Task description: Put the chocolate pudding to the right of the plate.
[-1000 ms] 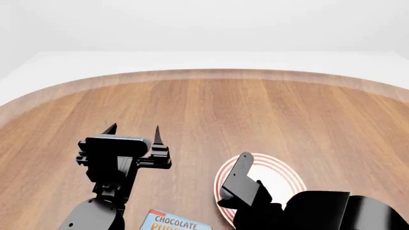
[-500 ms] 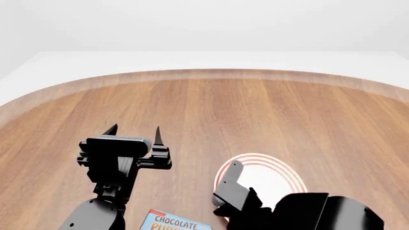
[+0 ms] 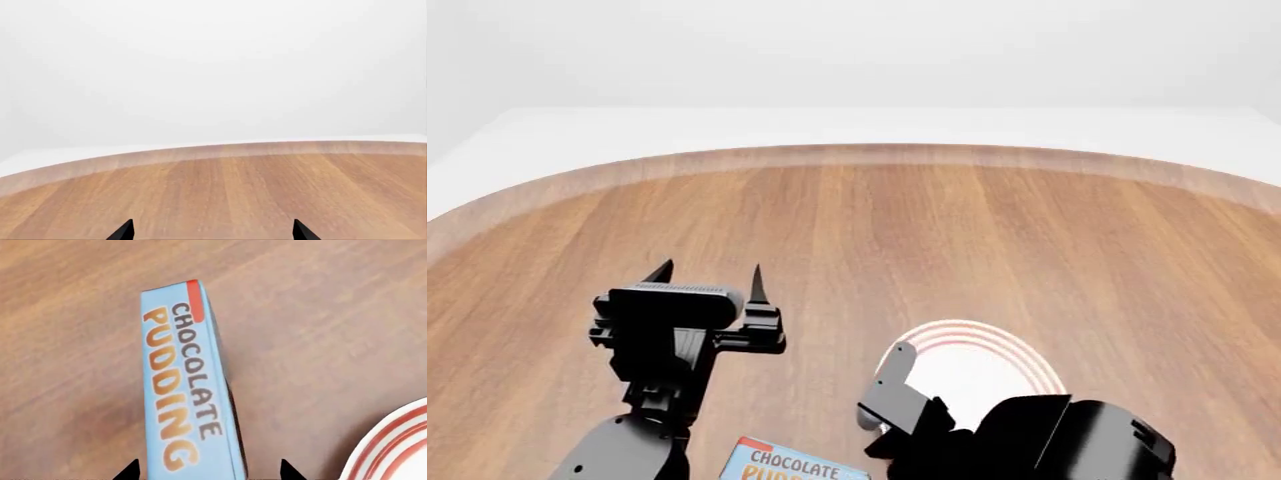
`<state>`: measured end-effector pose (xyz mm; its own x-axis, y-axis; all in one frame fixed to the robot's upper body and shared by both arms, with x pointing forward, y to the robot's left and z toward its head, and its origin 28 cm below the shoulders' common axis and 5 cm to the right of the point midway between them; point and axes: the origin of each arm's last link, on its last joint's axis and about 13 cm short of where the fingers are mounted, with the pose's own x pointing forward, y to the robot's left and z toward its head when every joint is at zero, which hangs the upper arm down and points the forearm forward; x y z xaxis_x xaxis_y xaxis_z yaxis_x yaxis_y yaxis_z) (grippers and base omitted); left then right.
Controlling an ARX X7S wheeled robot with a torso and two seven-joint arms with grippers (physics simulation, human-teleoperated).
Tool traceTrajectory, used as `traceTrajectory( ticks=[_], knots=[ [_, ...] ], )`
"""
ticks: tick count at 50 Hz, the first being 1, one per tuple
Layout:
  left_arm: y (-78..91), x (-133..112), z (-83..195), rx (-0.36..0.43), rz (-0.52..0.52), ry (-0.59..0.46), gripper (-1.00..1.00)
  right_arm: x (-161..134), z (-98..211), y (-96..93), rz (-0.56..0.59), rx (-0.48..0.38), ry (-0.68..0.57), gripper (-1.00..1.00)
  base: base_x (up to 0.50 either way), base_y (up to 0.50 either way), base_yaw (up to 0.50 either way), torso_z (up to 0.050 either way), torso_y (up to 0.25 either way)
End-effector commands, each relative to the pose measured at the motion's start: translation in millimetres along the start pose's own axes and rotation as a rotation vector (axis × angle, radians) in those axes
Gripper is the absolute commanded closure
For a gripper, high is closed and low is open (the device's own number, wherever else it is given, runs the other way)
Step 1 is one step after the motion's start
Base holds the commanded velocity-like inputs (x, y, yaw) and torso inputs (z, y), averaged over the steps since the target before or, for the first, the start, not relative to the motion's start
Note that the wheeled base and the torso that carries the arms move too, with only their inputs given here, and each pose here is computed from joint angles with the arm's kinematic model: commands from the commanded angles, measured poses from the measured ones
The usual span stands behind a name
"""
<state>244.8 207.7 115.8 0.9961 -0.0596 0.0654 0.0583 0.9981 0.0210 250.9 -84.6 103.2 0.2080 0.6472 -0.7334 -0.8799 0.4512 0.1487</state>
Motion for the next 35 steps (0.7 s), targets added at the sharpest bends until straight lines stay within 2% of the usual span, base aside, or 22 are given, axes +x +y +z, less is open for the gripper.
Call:
traceTrajectory(
  ticks=[1,14,26,27,35],
  knots=[
    [0.2,0.0,-1.2,-0.001,0.001,0.002,-1.0,14.4,-6.2,-3.9,0.031,0.019,0.042,-1.0,0.0,0.0,0.0,0.0,0.0],
    [-0.6,-0.1,-3.2,-0.002,-0.003,0.007,-1.0,21.1,-12.5,1.7,0.096,0.026,0.093,-1.0,0.0,0.0,0.0,0.0,0.0],
    [0.4,-0.4,-3.7,-0.006,0.001,0.008,-1.0,25.5,-15.5,-1.0,0.076,0.034,0.101,-1.0,0.0,0.0,0.0,0.0,0.0],
    [0.4,-0.4,-3.9,-0.006,0.001,0.008,-1.0,25.4,-15.1,-1.7,0.065,0.034,0.092,1.0,0.0,0.0,0.0,0.0,0.0],
    [0.6,-0.8,-4.0,-0.005,0.003,0.009,-1.0,25.2,-14.4,-2.0,0.052,0.03,0.073,1.0,0.0,0.0,0.0,0.0,0.0]
  ],
)
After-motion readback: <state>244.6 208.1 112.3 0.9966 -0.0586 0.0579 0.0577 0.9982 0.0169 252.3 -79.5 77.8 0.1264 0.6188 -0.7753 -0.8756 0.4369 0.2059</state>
